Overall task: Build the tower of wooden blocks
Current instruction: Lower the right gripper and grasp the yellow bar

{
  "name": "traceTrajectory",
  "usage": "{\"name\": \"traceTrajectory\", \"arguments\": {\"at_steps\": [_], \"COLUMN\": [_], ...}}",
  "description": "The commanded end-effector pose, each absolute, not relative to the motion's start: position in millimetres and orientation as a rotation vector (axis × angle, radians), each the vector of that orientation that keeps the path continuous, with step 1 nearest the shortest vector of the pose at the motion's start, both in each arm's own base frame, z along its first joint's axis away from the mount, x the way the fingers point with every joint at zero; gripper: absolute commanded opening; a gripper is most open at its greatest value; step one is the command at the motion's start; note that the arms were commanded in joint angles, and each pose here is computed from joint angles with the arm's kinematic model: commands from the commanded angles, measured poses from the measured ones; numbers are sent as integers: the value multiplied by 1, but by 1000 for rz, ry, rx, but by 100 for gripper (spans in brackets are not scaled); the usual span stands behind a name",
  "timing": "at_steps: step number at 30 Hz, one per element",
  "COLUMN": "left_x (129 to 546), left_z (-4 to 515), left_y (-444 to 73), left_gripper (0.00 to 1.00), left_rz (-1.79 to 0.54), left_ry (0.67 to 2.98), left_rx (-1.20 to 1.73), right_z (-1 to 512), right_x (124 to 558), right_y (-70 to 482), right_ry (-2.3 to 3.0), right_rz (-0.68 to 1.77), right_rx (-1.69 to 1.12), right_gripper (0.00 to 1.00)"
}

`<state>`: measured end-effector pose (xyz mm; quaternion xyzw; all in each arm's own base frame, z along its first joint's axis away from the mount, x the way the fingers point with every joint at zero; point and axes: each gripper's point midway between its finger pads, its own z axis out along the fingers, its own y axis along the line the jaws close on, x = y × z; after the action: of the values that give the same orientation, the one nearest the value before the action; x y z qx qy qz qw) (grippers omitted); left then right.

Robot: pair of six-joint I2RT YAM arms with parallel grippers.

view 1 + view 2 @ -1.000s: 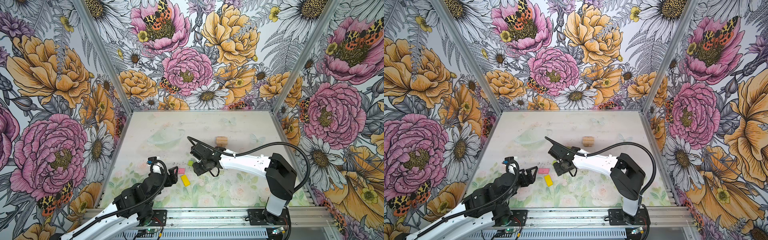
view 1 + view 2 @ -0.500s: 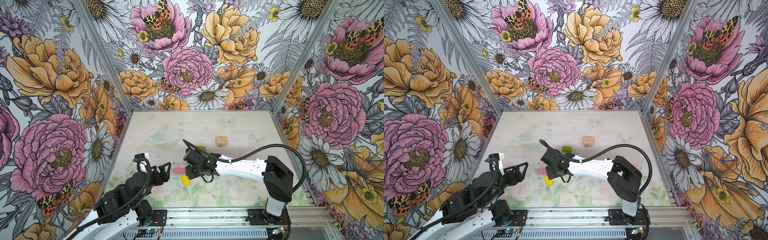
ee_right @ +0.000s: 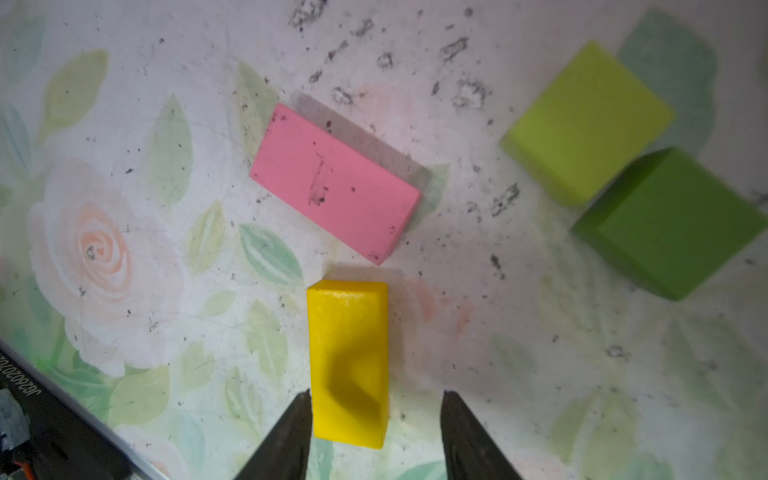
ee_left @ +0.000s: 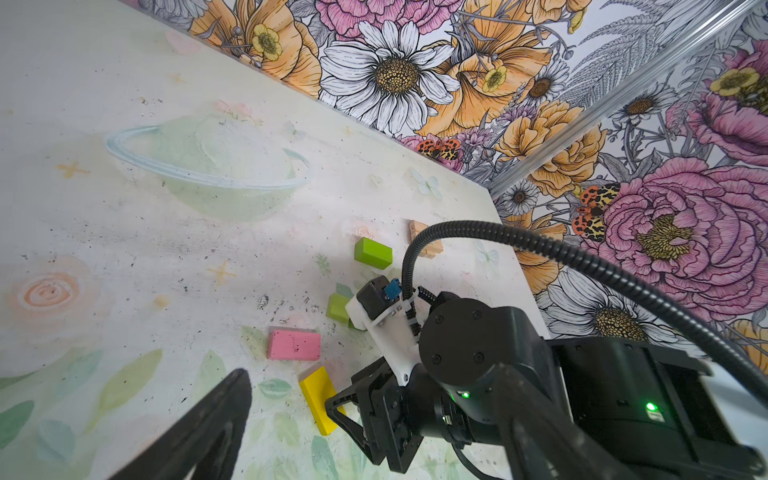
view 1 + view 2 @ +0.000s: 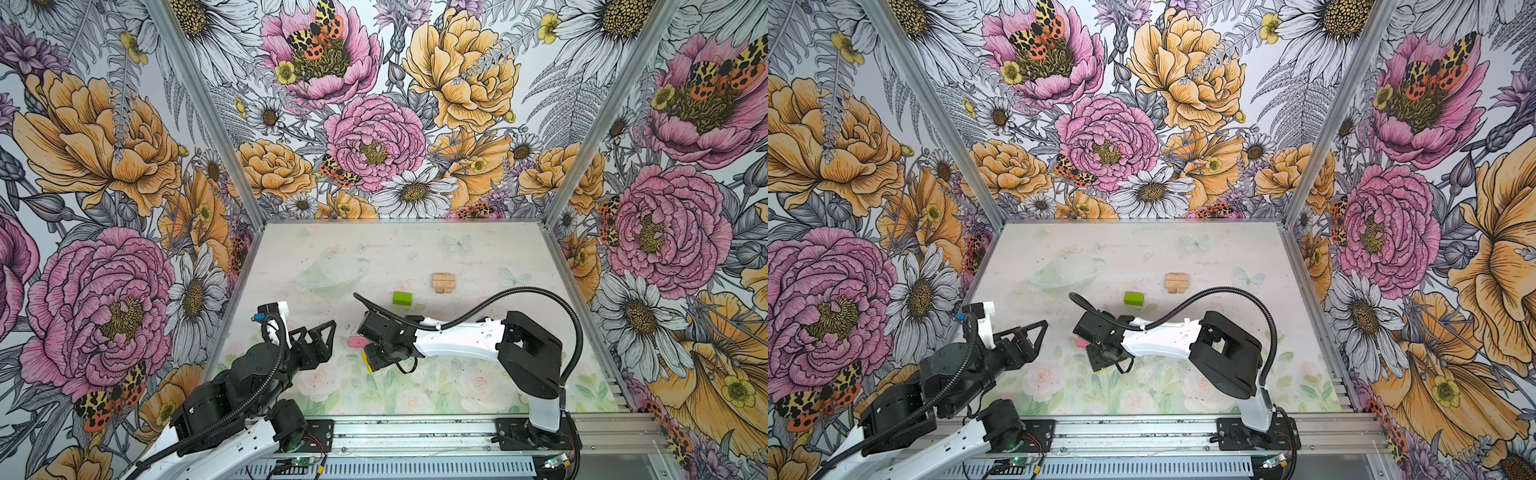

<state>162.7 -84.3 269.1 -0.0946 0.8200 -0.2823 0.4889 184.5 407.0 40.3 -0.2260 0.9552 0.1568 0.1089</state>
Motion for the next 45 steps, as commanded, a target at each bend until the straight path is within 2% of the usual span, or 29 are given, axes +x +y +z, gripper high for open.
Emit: {"name": "traceTrajectory", "arguments": {"at_steps": [1, 12, 17, 28, 45], "left_x": [158, 154, 151, 148, 156], "left_z": [275, 281, 282, 285, 282], "left_y": [-76, -64, -59, -56, -62], "left_gripper": [93, 93, 93, 93, 96], "left_rz": [-682, -676, -688, -702, -665], "left_ry": [1981, 1943, 1930, 1920, 1938], "left_rx": [-222, -246, -255, -257, -267], "right_z": [48, 31, 24, 26, 84], "right_x": [188, 186, 187, 187, 222], "right_y": [419, 419, 415, 411, 364], "right_ry": [2778, 2787, 2797, 2802, 2722], "right_rz": [475, 328, 296, 295, 361], "right_rx": [-668, -701, -680, -663, -517], "right_gripper": [52, 53, 51, 26, 26]}}
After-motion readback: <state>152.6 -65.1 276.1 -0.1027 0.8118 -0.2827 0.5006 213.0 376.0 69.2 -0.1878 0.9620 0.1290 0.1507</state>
